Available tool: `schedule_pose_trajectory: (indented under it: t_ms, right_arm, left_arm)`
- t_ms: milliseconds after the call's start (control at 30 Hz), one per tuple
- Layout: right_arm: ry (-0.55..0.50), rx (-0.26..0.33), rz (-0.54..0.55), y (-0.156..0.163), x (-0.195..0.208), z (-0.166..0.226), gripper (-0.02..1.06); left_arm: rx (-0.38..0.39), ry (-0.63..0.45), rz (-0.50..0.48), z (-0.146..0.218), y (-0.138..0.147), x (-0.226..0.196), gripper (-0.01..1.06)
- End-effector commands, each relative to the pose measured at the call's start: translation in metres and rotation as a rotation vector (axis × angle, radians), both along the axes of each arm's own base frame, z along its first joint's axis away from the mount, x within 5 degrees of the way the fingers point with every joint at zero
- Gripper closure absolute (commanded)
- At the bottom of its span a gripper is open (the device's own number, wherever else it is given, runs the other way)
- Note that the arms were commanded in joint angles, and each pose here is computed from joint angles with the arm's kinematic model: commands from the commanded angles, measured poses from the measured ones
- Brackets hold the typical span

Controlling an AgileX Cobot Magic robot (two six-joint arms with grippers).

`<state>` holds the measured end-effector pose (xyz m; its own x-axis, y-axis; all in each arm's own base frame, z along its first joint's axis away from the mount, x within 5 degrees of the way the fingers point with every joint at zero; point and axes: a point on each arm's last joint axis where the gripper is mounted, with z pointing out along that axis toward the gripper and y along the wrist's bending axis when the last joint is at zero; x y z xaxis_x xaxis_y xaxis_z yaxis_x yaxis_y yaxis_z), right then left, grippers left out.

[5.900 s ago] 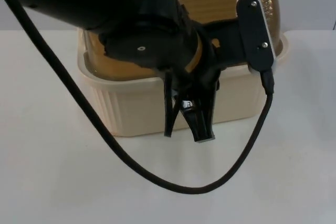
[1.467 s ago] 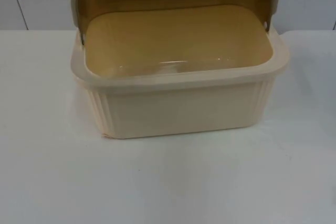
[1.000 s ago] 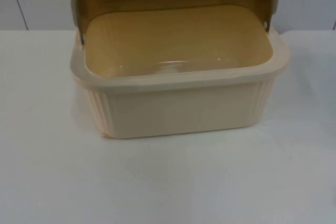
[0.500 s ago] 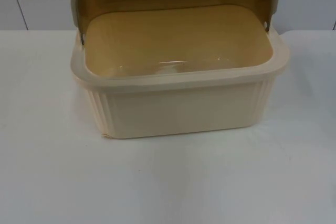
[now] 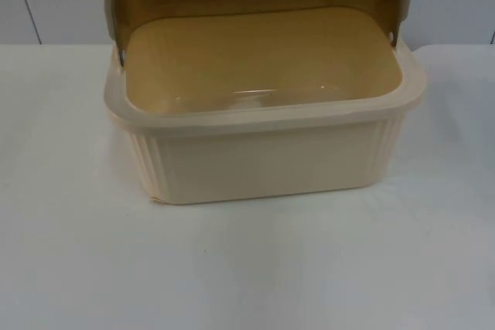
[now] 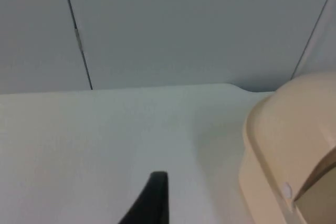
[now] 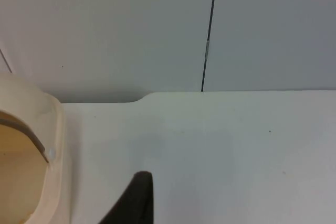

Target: Open the box lid with the left hand, place the block into the box with the right hand, then close the box lid with the left hand.

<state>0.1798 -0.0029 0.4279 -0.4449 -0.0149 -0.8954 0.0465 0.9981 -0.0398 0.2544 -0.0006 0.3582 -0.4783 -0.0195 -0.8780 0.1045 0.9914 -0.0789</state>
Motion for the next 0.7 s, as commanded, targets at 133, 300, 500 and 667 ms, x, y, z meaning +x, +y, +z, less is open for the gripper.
schedule_pose_trajectory:
  t_ms: [133,300,500,667]
  right_arm:
    - [-0.015,-0.006,0.003,-0.0003,-0.0012,0.0029,0.00]
    - [-0.012,-0.006,0.003,-0.0003,-0.0013,0.0026,0.00]
    - [-0.010,-0.025,0.008,-0.0006,-0.0013,0.0026,0.00]
    - [-0.048,-0.103,0.046,-0.0004,0.0003,0.0062,0.00]
  left_arm:
    - [-0.060,-0.016,0.014,0.0023,-0.0023,-0.0009,0.03]
    - [-0.060,-0.034,0.022,0.0038,-0.0016,-0.0001,0.03]
    - [-0.094,-0.050,0.032,0.0055,-0.0021,0.0006,0.03]
    - [-0.096,-0.050,0.033,0.0055,-0.0022,0.0007,0.03]
